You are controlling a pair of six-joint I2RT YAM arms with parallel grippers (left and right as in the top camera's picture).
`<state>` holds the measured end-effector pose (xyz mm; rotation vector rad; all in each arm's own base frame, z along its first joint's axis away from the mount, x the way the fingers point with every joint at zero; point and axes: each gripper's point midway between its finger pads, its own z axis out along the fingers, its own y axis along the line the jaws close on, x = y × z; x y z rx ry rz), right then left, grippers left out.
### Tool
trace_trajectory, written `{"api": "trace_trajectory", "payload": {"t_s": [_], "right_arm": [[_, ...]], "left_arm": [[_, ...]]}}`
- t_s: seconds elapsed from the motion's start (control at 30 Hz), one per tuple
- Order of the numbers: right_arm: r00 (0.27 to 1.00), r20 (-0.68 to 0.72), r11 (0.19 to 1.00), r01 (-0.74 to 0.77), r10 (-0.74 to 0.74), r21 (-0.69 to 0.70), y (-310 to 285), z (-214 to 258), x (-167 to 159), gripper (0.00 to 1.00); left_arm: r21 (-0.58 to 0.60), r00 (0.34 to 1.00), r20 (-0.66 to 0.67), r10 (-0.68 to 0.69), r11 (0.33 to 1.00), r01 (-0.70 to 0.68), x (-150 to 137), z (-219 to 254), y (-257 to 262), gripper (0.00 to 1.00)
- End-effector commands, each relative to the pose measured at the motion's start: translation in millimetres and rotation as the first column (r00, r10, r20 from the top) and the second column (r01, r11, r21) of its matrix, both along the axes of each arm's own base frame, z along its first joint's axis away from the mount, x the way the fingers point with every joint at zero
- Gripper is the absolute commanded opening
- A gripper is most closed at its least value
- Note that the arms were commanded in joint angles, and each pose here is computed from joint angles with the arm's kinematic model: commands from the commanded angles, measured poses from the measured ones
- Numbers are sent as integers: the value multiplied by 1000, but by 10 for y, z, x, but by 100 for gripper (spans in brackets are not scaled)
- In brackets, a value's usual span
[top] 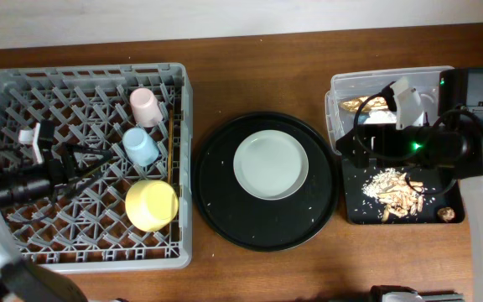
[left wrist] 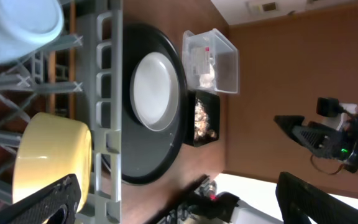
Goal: Sort waste into correct bins and load items into the dishwasher rack
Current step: 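Carry the yellow bowl left and set it in the dish rack, then reach the left gripper to the white plate rim and grasp it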
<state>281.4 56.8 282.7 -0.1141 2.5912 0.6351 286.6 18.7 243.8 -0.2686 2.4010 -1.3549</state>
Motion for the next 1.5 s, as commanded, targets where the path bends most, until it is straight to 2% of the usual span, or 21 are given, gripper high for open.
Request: {"api": "trace_trajectory", "payload": {"t_s": [0.0, 0.07, 0.17, 0.23, 0.27, 0.4, 0.5, 0.57, 0.6, 0.67, 0.7, 0.73, 0.77, 0.87, 1.07, 1.17, 1.27, 1.37, 1.4, 1.43, 1.47], "right_arm": [[1000, -3, 1000, -3, 3, -9, 2, -18, -9, 99], [1000, -3, 1000, -3, 3, -9, 2, -18, -9, 99], [1000, -3, 1000, -3, 3, -9, 2, -18, -9, 99], [1000, -3, 1000, -3, 3, -9, 2, -18, -9, 99], [1000, -3, 1000, -3, 3, -9, 2, -18, -9, 99], [1000, -3, 1000, -3, 3, -9, 2, -18, -9, 99], [1000, -3, 1000, -3, 3, -9, 2, -18, -9, 99], [1000, -3, 1000, -3, 3, -9, 2, -18, -9, 99], [1000, -3, 1000, -3, 3, -9, 2, -18, -9, 99], [1000, -3, 1000, -3, 3, -9, 2, -18, -9, 99], [1000, -3, 1000, -3, 3, -9, 2, -18, -9, 99], [1000, -3, 1000, -3, 3, -9, 2, -18, -9, 99], [1000, -3, 1000, -3, 3, -9, 2, -18, -9, 99], [1000, -3, 1000, -3, 3, -9, 2, -18, -9, 99], [1000, -3, 1000, -3, 3, -9, 2, -18, -9, 99], [1000, -3, 1000, -3, 3, -9, 2, -18, -9, 99], [1000, -3, 1000, -3, 3, -9, 2, -18, -9, 99], [1000, -3, 1000, -3, 3, -9, 2, -18, -9, 99], [1000, -3, 1000, -3, 3, -9, 2, -18, -9, 99], [1000, -3, 1000, -3, 3, -9, 2, -18, -9, 99], [1000, -3, 1000, -3, 3, -9, 2, -18, -9, 99]], "left_arm": [[238, 993, -75, 86, 969, -66, -80, 100, -79, 100], [389, 986, -75, 147, 915, -107, -20, 106, -164, 100], [441, 998, 53, 16, 896, -38, 205, 281, -846, 100], [507, 998, 59, 3, 862, -32, 311, 208, -1141, 100], [546, 996, 70, -61, 838, 13, 362, 123, -1483, 100], [523, 971, 91, -223, 840, 144, 389, -13, -2234, 100], [629, 954, 86, -287, 759, 171, 504, -442, -2699, 98], [643, 940, 35, -340, 728, 239, 469, -808, -3041, 89], [645, 929, 28, -369, 716, 265, 466, -976, -3219, 89], [644, 908, 34, -417, 704, 299, 489, -1300, -3555, 74], [646, 902, 36, -431, 698, 308, 490, -1420, -3662, 70], [653, 897, 42, -440, 691, 308, 499, -1530, -3750, 60], [655, 893, 50, -448, 690, 309, 496, -1585, -3816, 56], [687, 880, 57, -472, 658, 308, 434, -1814, -3990, 56], [843, 881, 84, -466, 504, 186, 348, -2170, -4013, 55], [871, 883, 70, -464, 460, 173, 337, -2329, -3975, 54], [882, 888, 66, -455, 442, 162, 363, -2386, -3931, 35], [890, 885, 40, -463, 420, 179, 314, -2504, -3922, 21], [892, 886, 32, -463, 413, 184, 305, -2523, -3906, 8], [893, 886, 30, -463, 411, 184, 305, -2518, -3900, 1], [891, 886, 38, -463, 417, 179, 312, -2480, -3909, 1]]}}
